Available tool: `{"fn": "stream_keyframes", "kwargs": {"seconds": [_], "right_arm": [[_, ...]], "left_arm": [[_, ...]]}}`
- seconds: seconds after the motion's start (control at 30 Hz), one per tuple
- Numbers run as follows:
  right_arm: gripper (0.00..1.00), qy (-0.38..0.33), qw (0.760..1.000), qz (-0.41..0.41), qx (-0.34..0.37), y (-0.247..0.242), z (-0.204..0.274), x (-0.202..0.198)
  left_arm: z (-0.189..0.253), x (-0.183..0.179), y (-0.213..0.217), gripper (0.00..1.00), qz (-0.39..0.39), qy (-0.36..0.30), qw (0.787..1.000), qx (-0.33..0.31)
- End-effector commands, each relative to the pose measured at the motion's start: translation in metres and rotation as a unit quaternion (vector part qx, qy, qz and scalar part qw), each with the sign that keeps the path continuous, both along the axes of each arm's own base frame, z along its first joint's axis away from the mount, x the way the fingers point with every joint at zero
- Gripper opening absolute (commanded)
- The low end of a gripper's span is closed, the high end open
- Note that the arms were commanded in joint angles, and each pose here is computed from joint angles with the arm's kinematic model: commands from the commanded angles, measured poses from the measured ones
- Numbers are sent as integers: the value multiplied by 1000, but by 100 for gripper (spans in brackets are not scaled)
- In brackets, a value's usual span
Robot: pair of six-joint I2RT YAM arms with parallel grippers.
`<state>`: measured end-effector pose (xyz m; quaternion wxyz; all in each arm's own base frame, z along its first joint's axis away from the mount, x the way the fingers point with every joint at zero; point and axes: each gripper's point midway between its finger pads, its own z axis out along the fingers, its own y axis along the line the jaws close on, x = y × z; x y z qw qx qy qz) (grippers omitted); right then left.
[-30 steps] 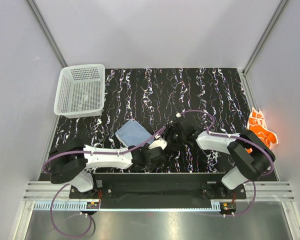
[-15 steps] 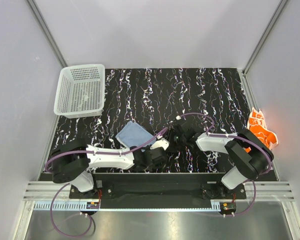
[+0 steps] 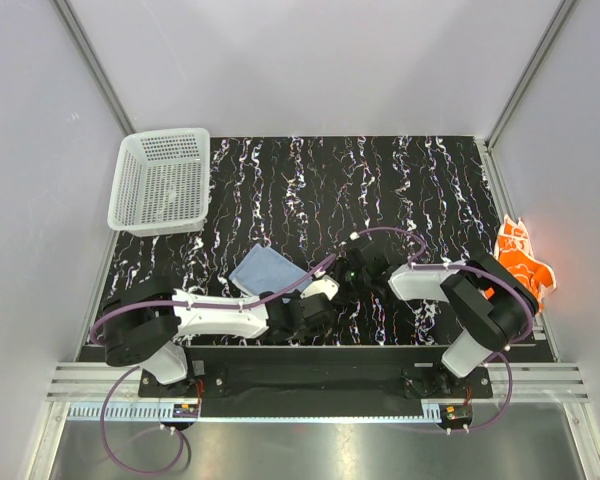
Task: Roll the towels
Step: Roll the towel
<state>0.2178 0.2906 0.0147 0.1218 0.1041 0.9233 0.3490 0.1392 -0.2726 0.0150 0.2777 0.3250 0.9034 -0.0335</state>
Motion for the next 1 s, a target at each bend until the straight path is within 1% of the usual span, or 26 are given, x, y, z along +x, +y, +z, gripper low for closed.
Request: {"fn": "stream_keyframes", "kwargs": {"seconds": [0.0, 0.1, 0.13, 0.2, 0.4, 0.53, 0.67, 0.83, 0.87, 0.9, 0.97], "right_arm": [[25, 60, 991, -35, -114, -51, -52, -17], [25, 65, 990, -50, -113, -61, -54, -13], [27, 65, 990, -53, -113, -63, -54, -12], [29, 66, 990, -56, -113, -66, -55, -10], [30, 74, 989, -55, -119, -67, -62, -9], [23, 83, 987, -58, -127, -72, -69, -10], [24, 89, 982, -71, -148, -84, -73, -8], [31, 90, 978, -90, -164, -100, -69, 1], [36, 87, 979, -89, -164, -101, -66, 4], [38, 83, 978, -92, -166, -101, -64, 9], [39, 85, 977, -91, -172, -103, -63, 11]], "left_arm": [[-14, -13, 1, 8, -15, 34, 999, 3], [-14, -13, 0, 5, -14, 34, 999, 2], [-14, -13, -1, 0, -16, 35, 999, 2], [-15, -13, -1, 0, -16, 36, 999, 3], [-15, -17, -2, 0, -25, 42, 999, -2], [-13, -18, -3, 0, -29, 44, 999, -8], [-12, -20, -4, 0, -31, 48, 998, -12], [-12, -21, -5, 0, -35, 51, 998, -16], [-12, -22, -6, 0, -38, 52, 998, -18], [-11, -22, -6, 0, -38, 53, 998, -19], [-11, -23, -7, 0, -41, 55, 997, -21]]}}
